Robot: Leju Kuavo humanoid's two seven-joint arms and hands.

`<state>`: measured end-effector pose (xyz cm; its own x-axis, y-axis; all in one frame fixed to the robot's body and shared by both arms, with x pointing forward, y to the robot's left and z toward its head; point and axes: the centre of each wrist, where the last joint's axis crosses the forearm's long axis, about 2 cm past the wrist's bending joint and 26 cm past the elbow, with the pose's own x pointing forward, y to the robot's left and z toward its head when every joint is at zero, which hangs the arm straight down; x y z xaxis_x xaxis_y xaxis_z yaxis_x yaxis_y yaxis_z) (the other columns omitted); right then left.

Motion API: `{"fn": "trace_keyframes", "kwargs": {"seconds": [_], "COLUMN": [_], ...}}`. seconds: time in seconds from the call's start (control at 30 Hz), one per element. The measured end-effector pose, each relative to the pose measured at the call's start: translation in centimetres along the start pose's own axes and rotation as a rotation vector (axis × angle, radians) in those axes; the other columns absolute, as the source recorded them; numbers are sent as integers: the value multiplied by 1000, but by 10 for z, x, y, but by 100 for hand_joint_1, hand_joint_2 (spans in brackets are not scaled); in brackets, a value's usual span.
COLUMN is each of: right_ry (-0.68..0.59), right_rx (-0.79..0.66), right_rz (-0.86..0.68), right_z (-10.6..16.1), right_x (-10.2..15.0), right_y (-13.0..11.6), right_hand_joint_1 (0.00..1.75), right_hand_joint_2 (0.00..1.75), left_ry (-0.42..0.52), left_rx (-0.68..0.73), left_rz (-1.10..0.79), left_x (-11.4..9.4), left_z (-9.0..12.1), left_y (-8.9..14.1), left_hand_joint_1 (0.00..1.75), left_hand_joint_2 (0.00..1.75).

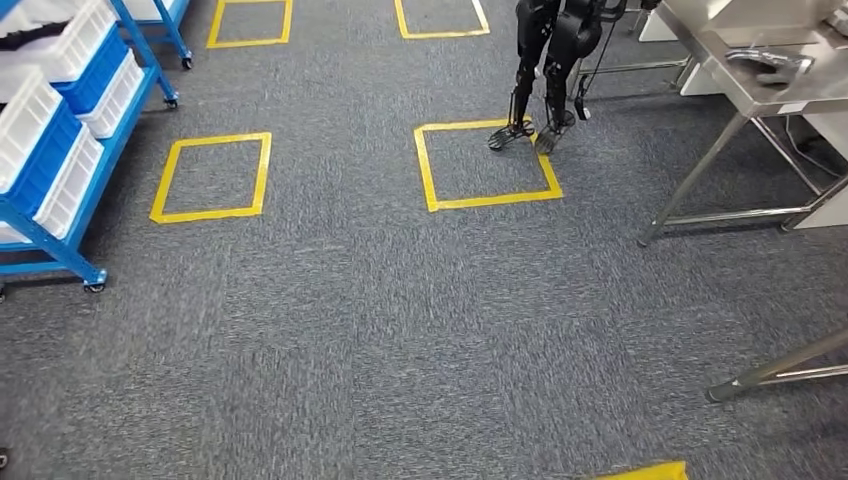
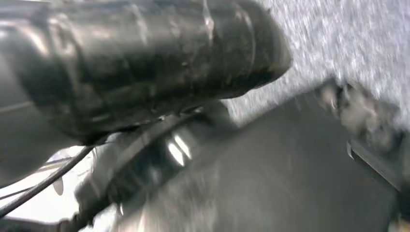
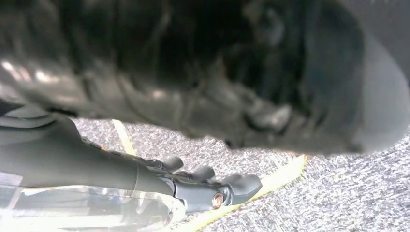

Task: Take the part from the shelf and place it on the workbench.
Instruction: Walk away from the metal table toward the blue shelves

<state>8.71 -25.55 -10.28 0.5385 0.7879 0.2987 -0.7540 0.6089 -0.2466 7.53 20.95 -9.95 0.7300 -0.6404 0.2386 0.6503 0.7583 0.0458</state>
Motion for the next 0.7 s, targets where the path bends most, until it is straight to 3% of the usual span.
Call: {"fn": "trace_keyframes", "kwargs": {"seconds": [0.3, 0.5, 0.7], "right_ry": [-27, 6, 26], "right_rx": [135, 270, 319], "right_rz": [-98, -163, -189], "right_z": [2, 2, 2], "right_x": [0, 5, 8], "right_y": [16, 20, 17], "right_hand_joint_1": [0, 0, 0], "right_hand_joint_2": [0, 0, 0], "left_ry": [30, -2, -15], "left_rx": [5, 11, 15], "left_rz": [-145, -225, -167], "left_x": [-1, -2, -6], "left_z": [0, 0, 0], "left_y": [-1, 3, 5], "left_hand_joint_1": [0, 0, 0], "left_hand_joint_2": [0, 0, 0]}}
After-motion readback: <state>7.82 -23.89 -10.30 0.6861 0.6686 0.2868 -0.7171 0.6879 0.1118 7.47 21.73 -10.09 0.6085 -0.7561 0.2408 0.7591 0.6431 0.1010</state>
